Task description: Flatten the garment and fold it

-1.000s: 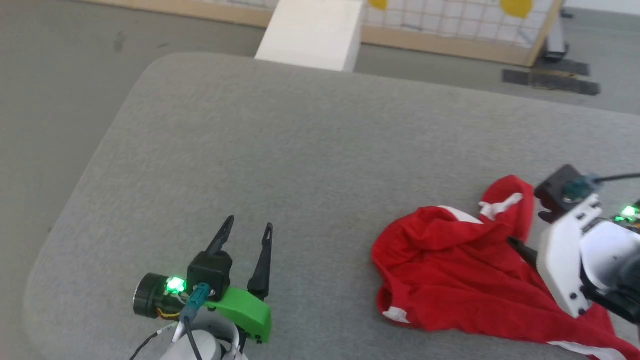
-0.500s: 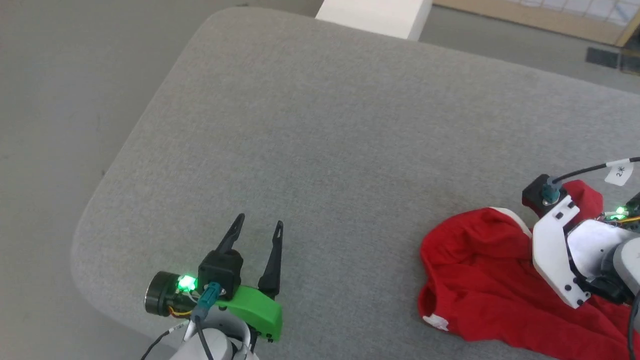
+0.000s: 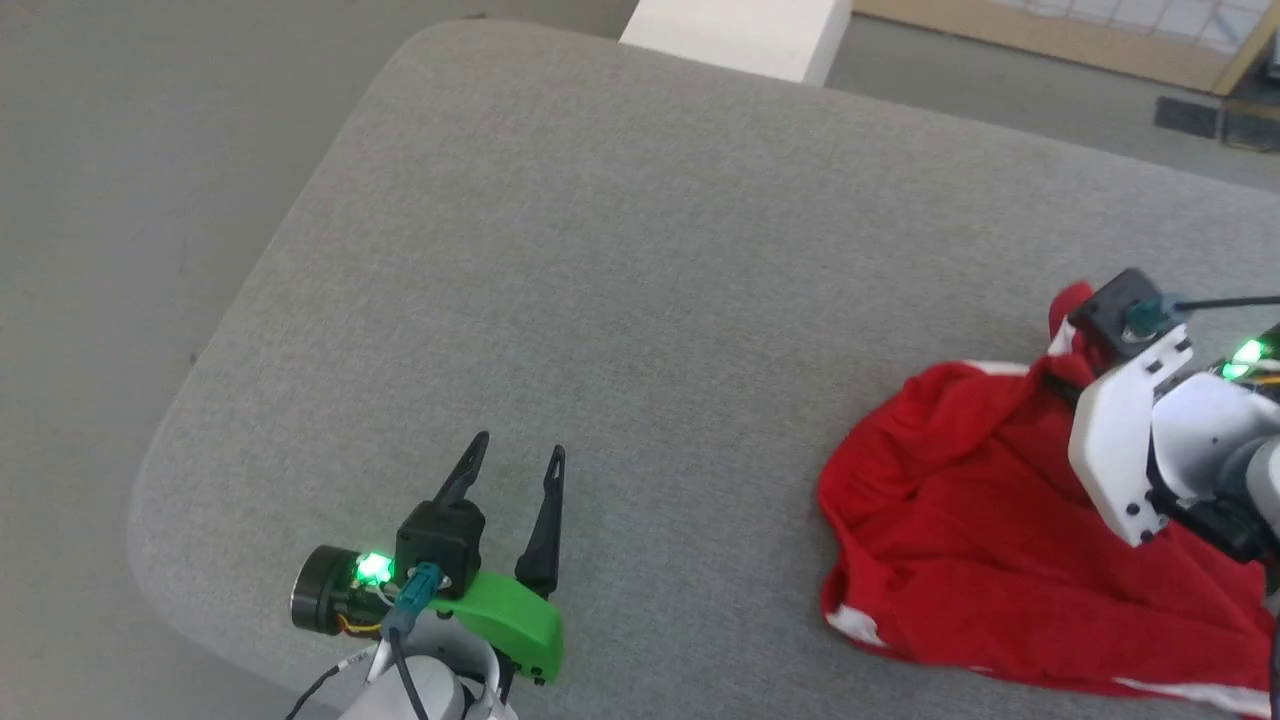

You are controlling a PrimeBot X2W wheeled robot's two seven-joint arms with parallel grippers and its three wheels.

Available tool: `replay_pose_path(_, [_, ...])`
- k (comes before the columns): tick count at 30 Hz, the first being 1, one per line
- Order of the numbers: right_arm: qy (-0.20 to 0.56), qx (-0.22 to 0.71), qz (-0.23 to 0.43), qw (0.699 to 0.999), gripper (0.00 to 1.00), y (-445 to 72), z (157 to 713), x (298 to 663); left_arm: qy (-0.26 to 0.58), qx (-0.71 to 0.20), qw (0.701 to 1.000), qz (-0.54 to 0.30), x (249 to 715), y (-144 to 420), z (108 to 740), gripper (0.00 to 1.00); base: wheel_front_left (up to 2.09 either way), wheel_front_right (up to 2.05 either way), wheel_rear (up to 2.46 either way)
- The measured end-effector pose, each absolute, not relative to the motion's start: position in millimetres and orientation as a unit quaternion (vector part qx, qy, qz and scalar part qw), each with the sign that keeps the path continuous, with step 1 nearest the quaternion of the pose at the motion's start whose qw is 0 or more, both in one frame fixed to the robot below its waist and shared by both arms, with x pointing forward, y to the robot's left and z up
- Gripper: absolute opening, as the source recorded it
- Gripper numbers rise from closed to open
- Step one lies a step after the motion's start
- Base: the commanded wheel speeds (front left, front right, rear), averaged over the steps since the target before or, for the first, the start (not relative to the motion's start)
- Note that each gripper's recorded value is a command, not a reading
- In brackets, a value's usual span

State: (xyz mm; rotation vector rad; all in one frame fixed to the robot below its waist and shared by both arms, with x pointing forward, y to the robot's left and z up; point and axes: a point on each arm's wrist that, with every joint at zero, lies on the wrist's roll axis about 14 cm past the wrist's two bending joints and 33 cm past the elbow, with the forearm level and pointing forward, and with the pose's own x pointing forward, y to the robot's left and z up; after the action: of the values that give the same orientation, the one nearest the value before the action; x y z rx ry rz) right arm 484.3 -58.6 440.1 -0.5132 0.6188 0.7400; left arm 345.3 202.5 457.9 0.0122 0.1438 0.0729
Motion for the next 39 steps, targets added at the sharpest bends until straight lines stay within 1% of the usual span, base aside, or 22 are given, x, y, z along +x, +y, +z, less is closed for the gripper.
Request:
replay_pose_path(3, [0.264, -0.233, 0.340, 0.872, 0.00, -62, 464, 488, 0.062, 0.005, 0.998, 0.025, 348, 197, 463, 1.00, 0.00, 0.00, 0.00])
replay_pose_path(6, [0.249, -0.231, 0.327, 0.882, 0.00, -69, 478, 492, 0.058, 0.003, 0.998, 0.015, 350, 191, 465, 1.00, 0.00, 0.00, 0.00])
replay_pose_path(10, [0.247, -0.247, 0.315, 0.882, 0.00, -73, 481, 504, 0.060, 0.000, 0.998, 0.011, 351, 189, 463, 1.00, 0.00, 0.00, 0.00])
replay_pose_path(13, [0.256, -0.267, 0.310, 0.876, 0.00, -73, 475, 517, 0.061, -0.001, 0.998, 0.013, 355, 189, 463, 1.00, 0.00, 0.00, 0.00])
replay_pose_path(19, [0.267, -0.301, 0.302, 0.865, 0.00, -69, 454, 553, 0.067, 0.003, 0.997, 0.031, 356, 195, 459, 1.00, 0.00, 0.00, 0.00])
replay_pose_path(20, [0.272, -0.303, 0.301, 0.862, 0.03, -68, 448, 557, 0.069, 0.004, 0.997, 0.034, 356, 197, 458, 1.00, 0.00, 0.00, 0.00])
replay_pose_path(21, [0.280, -0.304, 0.303, 0.859, 1.00, -66, 441, 559, 0.073, 0.005, 0.997, 0.038, 355, 199, 456, 1.00, 0.00, 0.00, 0.00])
replay_pose_path(24, [0.302, -0.313, 0.316, 0.843, 1.00, -56, 414, 561, 0.081, 0.007, 0.995, 0.052, 354, 206, 451, 1.00, 0.00, 0.00, 0.00])
replay_pose_path(27, [0.287, -0.314, 0.332, 0.842, 1.00, -46, 411, 559, 0.078, 0.008, 0.996, 0.053, 355, 208, 453, 1.00, 0.00, 0.00, 0.00])
replay_pose_path(30, [0.265, -0.298, 0.339, 0.852, 1.00, -40, 420, 560, 0.074, 0.007, 0.996, 0.050, 357, 208, 455, 1.00, 0.00, 0.00, 0.00])
replay_pose_path(33, [0.228, -0.273, 0.341, 0.870, 1.00, -36, 440, 563, 0.066, 0.006, 0.997, 0.043, 360, 206, 459, 1.00, 0.00, 0.00, 0.00])
replay_pose_path(36, [0.179, -0.247, 0.338, 0.890, 1.00, -39, 468, 565, 0.054, 0.007, 0.998, 0.035, 364, 205, 466, 1.00, 0.00, 0.00, 0.00])
replay_pose_path(39, [0.099, -0.235, 0.334, 0.908, 1.00, -47, 510, 563, 0.031, 0.002, 0.999, 0.025, 369, 202, 480, 1.00, 0.00, 0.00, 0.00])
